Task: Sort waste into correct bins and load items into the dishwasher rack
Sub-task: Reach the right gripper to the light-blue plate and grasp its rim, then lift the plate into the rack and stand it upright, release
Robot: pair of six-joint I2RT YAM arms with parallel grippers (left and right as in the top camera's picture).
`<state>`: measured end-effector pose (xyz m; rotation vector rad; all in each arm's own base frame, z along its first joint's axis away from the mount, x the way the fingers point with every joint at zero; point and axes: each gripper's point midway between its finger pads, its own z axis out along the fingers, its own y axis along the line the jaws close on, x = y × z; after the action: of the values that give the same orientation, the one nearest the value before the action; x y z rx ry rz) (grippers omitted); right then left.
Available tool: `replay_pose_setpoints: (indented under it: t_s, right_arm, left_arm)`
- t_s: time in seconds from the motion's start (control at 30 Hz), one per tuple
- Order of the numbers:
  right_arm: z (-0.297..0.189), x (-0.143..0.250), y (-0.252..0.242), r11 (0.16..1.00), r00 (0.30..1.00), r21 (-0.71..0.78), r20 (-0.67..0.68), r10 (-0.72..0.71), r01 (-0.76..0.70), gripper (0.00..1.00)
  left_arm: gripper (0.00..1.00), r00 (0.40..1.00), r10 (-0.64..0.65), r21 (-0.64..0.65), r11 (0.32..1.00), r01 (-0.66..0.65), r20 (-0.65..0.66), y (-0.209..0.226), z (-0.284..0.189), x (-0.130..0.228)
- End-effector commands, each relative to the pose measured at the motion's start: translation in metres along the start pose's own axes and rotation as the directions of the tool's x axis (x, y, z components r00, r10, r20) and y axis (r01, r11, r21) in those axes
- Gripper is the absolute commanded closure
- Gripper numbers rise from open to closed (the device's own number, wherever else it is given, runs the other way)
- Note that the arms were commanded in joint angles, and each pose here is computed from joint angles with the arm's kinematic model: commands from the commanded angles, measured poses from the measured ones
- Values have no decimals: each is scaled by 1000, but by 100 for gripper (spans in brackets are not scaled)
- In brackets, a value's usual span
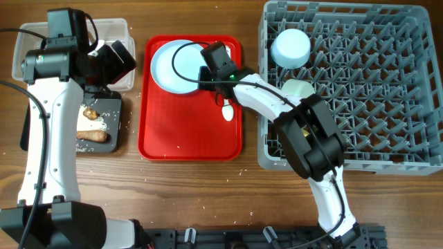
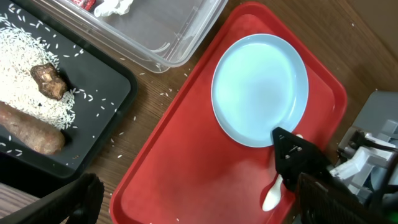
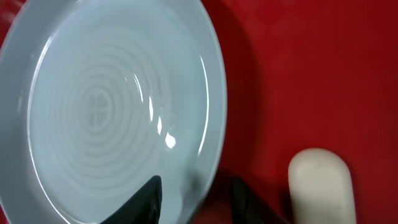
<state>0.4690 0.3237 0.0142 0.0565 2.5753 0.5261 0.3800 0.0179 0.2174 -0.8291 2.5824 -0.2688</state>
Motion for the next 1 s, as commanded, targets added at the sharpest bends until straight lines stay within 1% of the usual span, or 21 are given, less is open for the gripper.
replay_pose_setpoints:
  t_s: [0.0, 0.03, 0.1, 0.17, 0.23, 0.27, 0.33, 0.4, 0.47, 0.57, 0.6, 0.63, 0.67, 0.7, 0.73, 0.8, 0.87, 0.9, 0.97]
  right_arm:
    - [8, 13, -11, 1000, 999, 29, -44, 10, -9, 87]
    - [8, 15, -13, 999, 999, 36, -53, 11, -9, 91]
    - [7, 27, -21, 997, 995, 72, -99, 13, -6, 96]
    - [2, 46, -35, 992, 984, 124, -179, 5, 17, 96]
    - [-5, 58, -39, 990, 968, 126, -249, -36, 69, 96]
    - [-14, 60, -36, 989, 956, 97, -281, -81, 113, 96]
    - [-35, 49, -28, 987, 954, 68, -275, -122, 145, 96]
    - [-63, 30, -16, 976, 953, 36, -228, -200, 214, 96]
    - [-95, 7, -11, 972, 964, 63, -156, -213, 225, 96]
    - [-158, -36, -6, 966, 971, 98, -7, -241, 240, 96]
    - [-195, -60, -19, 959, 968, 185, 88, -234, 215, 96]
    - [-218, -74, -32, 948, 962, 257, 145, -230, 188, 96]
    - [-266, -100, -63, 902, 938, 418, 258, -233, 109, 96]
    - [-293, -111, -84, 856, 919, 514, 311, -241, 51, 96]
    - [-322, -119, -106, 790, 900, 612, 349, -263, -6, 96]
    - [-379, -124, -152, 602, 871, 787, 385, -305, -137, 96]
    - [-405, -124, -177, 496, 870, 847, 381, -313, -192, 96]
    - [-411, -124, -188, 457, 883, 872, 346, -318, -176, 96]
    - [-417, -125, -214, 379, 915, 920, 235, -328, -100, 96]
  left_arm:
    - [0, 1000, -5, 3, 1000, 5, -1, 0, 0, -1]
    - [0, 1000, -5, 3, 1000, 5, -1, 0, 0, -1]
    - [0, 1000, -5, 3, 1000, 5, -1, 0, 0, -1]
    - [0, 1000, -5, 3, 1000, 5, 0, 0, 0, -1]
    - [0, 1000, -5, 3, 1000, 5, -1, 0, 0, -1]
    - [0, 1000, -5, 3, 1000, 5, 0, 0, 0, -1]
    - [0, 1000, -5, 3, 1000, 5, 0, 0, 0, -1]
    - [0, 1000, -5, 3, 1000, 5, 0, 0, 0, -1]
    - [0, 1000, -5, 3, 1000, 5, -1, 0, 0, -1]
    - [0, 1000, -5, 3, 1000, 5, -1, 0, 0, -1]
    - [0, 1000, -5, 3, 1000, 5, -1, 0, 0, -1]
    - [0, 1000, -5, 3, 1000, 5, -1, 0, 0, -1]
    - [0, 1000, -5, 3, 1000, 5, 0, 0, 0, -1]
    - [0, 1000, -5, 3, 1000, 5, -1, 0, 0, -1]
    - [0, 1000, -5, 3, 1000, 5, -1, 0, 0, -1]
    - [0, 1000, -4, 3, 1000, 4, 0, 0, 0, -1]
    - [0, 1000, -5, 3, 1000, 5, -1, 0, 0, -1]
    - [0, 1000, -5, 3, 1000, 5, 0, 0, 0, -1]
    - [0, 1000, -5, 3, 1000, 5, 0, 0, 0, -1]
